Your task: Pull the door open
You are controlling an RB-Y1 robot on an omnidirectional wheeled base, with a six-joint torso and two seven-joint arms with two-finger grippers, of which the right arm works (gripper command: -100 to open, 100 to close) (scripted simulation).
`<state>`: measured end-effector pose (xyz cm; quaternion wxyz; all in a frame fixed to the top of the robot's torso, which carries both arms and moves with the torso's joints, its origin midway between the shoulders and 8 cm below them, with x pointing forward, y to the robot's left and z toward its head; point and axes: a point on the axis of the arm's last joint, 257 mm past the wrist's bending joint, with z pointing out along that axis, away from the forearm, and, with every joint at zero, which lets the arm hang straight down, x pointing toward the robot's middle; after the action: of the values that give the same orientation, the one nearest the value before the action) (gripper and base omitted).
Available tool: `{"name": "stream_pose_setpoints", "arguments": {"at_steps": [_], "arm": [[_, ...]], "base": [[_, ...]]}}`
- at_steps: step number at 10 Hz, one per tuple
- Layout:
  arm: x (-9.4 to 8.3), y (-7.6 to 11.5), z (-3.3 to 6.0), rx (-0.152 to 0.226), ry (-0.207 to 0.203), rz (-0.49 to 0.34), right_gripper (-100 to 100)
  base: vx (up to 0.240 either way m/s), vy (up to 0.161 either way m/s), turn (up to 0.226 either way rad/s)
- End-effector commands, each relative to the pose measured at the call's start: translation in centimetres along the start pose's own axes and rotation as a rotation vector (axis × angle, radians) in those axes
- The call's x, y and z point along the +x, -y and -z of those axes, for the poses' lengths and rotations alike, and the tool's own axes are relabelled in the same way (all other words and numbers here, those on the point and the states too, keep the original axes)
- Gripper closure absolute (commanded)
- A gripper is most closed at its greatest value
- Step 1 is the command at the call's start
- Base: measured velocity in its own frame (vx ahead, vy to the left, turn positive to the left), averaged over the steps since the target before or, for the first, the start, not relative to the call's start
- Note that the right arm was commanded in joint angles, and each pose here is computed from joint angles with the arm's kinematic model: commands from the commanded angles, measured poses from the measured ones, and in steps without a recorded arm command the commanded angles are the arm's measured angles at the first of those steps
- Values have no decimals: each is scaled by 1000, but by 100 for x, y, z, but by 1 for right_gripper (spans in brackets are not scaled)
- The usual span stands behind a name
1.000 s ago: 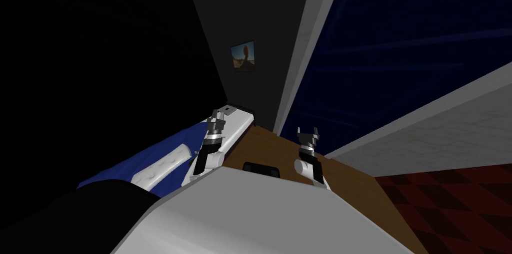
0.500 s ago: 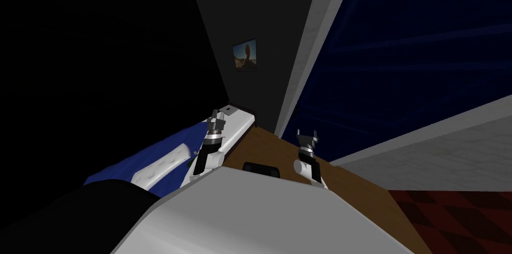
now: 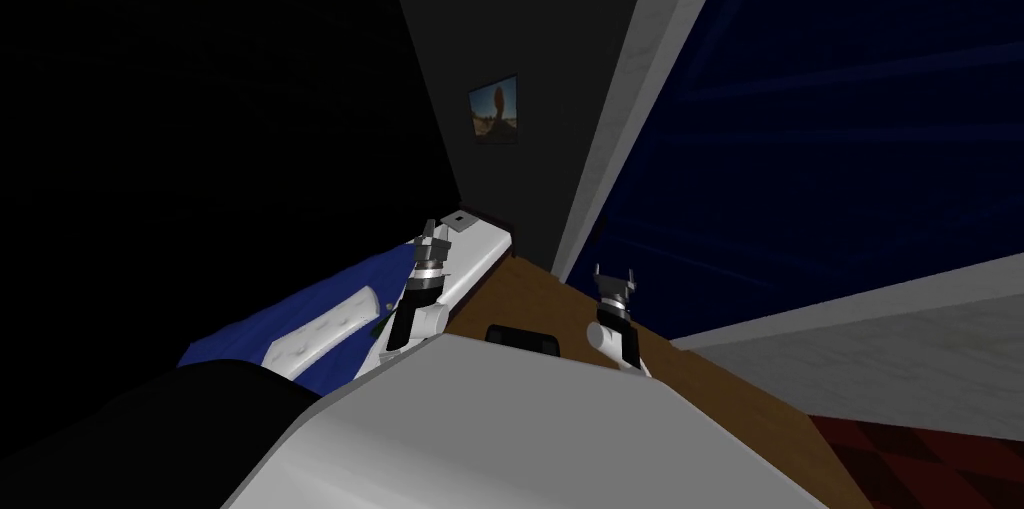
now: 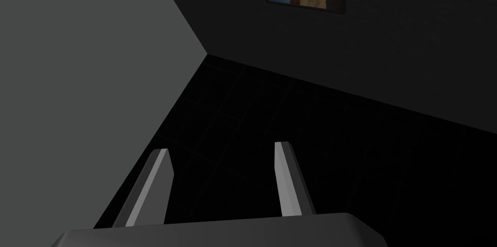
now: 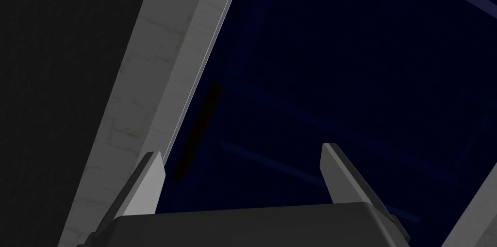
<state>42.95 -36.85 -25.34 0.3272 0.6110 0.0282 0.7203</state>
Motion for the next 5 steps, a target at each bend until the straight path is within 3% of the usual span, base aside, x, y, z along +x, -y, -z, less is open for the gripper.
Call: {"name": "stream_pose_setpoints", "arguments": {"at_steps": [1,5], "arm": [[-135,11,23,-6,27,-41,-100],[-436,8,85,-28,87,-130,-100]], "base": [[95,-55,91],[93,-41,80]]}}
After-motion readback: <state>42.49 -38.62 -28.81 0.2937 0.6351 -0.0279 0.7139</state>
